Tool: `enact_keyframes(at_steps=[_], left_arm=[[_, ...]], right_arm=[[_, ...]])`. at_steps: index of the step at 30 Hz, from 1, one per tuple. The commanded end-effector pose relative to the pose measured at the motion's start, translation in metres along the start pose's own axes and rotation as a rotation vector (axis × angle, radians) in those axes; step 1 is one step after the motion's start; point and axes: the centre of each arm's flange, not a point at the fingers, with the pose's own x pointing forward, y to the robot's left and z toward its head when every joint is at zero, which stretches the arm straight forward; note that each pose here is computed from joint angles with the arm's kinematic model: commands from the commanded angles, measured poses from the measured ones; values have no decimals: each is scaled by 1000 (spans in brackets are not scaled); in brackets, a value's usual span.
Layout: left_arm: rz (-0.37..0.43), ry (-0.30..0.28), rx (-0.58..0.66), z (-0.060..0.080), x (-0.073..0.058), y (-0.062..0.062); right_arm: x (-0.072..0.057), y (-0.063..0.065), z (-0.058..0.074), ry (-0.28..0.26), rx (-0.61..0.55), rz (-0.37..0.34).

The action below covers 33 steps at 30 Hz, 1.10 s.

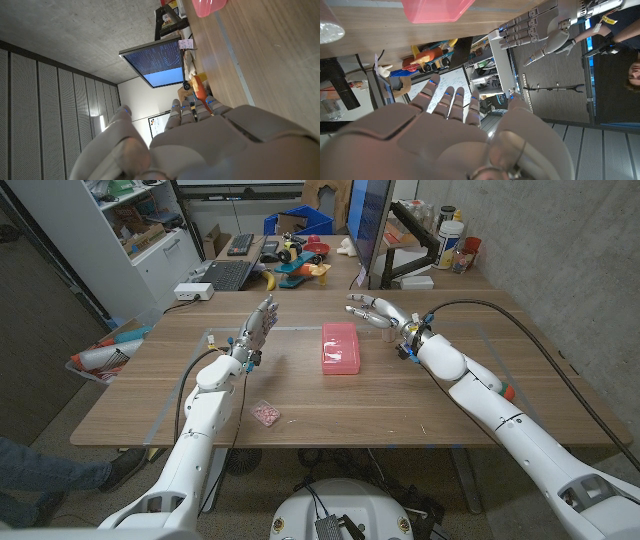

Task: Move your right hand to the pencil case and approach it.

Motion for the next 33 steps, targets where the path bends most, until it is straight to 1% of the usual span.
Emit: enact_keyframes(at_steps=[1, 9, 21, 33], left_arm=[[1, 3, 3, -2, -1, 2], [3, 1, 4, -1, -4, 2], [5, 4, 8, 0, -8, 1], [6, 4, 13, 2, -10, 3]], right_arm=[[3, 5, 5, -8, -47, 16], [5, 11, 7, -11, -66, 17], [11, 26, 11, -27, -110, 22], [16, 32, 14, -38, -148, 33]])
